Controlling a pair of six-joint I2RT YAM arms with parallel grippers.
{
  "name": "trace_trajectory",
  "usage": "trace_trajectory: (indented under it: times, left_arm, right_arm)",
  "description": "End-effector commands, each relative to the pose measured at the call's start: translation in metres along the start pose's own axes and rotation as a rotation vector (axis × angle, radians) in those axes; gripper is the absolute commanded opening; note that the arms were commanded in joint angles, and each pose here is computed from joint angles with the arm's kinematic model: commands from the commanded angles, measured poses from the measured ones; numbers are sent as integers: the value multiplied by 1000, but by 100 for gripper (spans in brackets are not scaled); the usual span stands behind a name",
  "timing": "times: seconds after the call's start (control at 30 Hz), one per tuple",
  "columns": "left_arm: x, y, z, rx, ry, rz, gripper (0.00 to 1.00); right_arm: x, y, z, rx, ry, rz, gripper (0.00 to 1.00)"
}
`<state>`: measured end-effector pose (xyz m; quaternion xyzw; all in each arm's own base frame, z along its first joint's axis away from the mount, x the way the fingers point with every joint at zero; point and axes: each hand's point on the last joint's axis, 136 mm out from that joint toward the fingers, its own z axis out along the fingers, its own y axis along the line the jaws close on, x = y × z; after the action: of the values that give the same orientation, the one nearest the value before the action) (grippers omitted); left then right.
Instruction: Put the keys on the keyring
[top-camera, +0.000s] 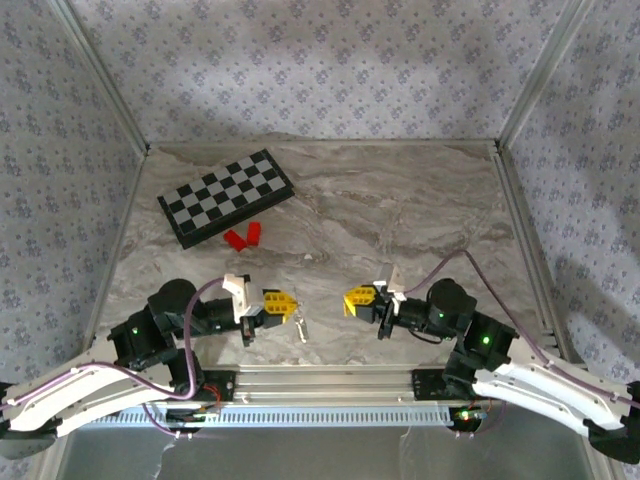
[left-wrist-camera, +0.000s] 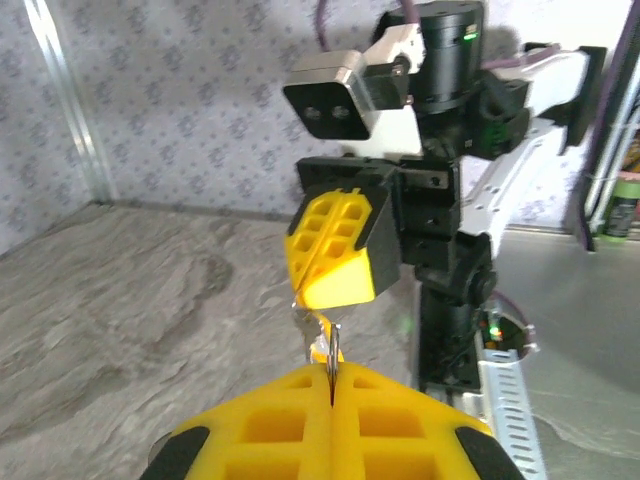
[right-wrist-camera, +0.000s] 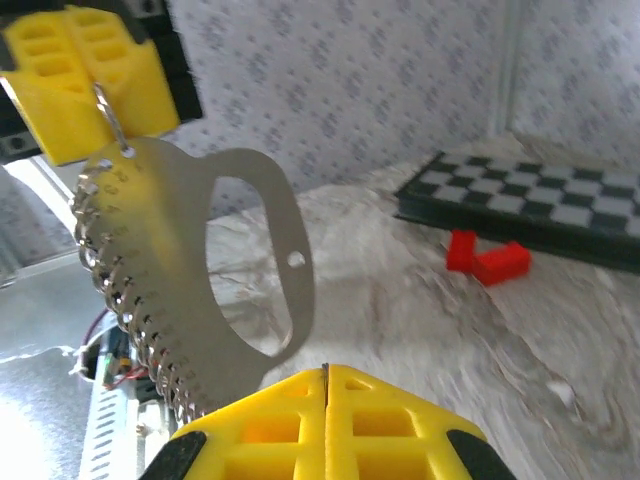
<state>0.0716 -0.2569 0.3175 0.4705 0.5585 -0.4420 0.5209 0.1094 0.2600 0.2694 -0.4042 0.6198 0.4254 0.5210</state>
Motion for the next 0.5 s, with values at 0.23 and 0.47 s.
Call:
trace_trajectory:
  times: [0.23, 0.47]
  left_arm:
    - [-40, -26, -4, 141, -108, 76, 0]
    - [-35, -22, 1, 122, -77, 92, 0]
  right_arm:
    - [-60, 53, 10, -222, -128, -148, 0]
    - [-71, 55, 13, -208, -108, -119, 0]
